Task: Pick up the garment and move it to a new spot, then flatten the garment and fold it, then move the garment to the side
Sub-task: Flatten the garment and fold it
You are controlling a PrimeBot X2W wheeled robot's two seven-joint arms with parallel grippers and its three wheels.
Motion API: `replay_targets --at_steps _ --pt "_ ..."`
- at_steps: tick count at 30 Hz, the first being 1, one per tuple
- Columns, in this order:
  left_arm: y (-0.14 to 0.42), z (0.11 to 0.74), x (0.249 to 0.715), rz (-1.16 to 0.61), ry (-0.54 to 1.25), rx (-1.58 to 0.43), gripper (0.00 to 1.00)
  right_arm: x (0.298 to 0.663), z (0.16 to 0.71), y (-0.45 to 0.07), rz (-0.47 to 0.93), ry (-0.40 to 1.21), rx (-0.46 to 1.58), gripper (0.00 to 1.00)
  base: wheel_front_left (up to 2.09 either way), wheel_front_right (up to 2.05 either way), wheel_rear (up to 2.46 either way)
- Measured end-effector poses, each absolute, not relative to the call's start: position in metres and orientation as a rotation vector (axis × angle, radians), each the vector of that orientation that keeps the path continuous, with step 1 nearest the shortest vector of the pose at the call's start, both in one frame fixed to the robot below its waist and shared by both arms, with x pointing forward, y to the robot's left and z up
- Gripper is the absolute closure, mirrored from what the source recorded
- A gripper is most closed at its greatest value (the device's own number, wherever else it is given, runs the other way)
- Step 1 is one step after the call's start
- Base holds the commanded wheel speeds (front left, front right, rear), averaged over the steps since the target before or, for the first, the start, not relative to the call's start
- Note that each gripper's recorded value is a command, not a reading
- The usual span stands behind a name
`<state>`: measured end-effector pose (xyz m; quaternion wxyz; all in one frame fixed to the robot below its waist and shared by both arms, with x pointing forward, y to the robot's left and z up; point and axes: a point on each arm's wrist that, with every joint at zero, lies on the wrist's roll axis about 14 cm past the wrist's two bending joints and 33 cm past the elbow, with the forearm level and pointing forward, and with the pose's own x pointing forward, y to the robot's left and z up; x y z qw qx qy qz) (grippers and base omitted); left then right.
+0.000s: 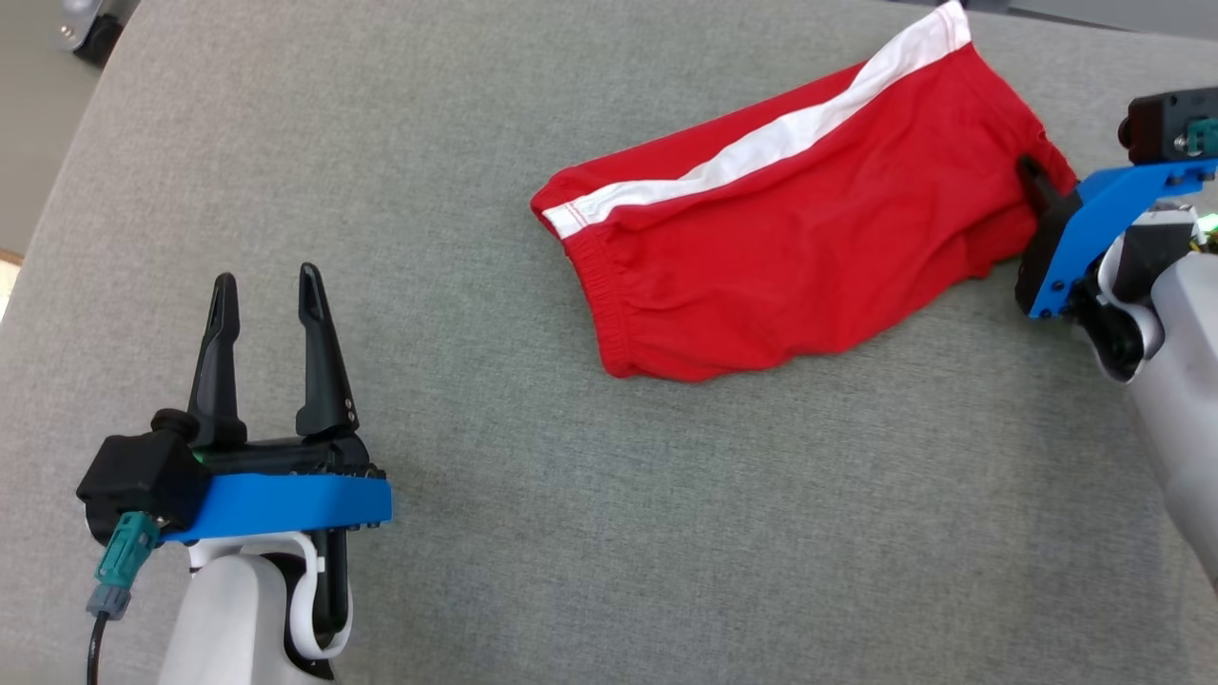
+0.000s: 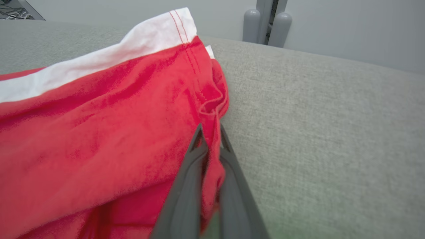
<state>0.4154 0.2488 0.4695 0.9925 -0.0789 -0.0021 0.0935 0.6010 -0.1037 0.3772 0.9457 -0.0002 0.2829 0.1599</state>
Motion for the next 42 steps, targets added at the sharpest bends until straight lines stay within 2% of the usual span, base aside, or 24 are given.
replay_targets --at_steps 12,25,30,37,42 --pt "0.227 0.478 0.411 0.123 -0.025 -0.165 0.0 0.545 0.396 -0.136 0.267 0.475 0.157 1.0 0.0 0.0 0.0" --pt "0.208 0.484 0.401 0.066 -0.034 -0.166 0.0 0.465 0.391 -0.222 0.051 0.439 0.296 1.0 0.0 0.0 0.0" --pt "0.209 0.486 0.394 0.066 -0.038 -0.164 0.0 0.443 0.386 -0.233 0.015 0.449 0.321 1.0 0.0 0.0 0.0" --pt "0.204 0.487 0.389 0.055 -0.04 -0.167 0.0 0.444 0.401 -0.226 0.028 0.392 0.323 1.0 0.0 0.0 0.0" --pt "0.205 0.488 0.388 0.056 -0.042 -0.167 0.0 0.469 0.435 -0.211 0.072 0.281 0.311 1.0 0.0 0.0 0.0"
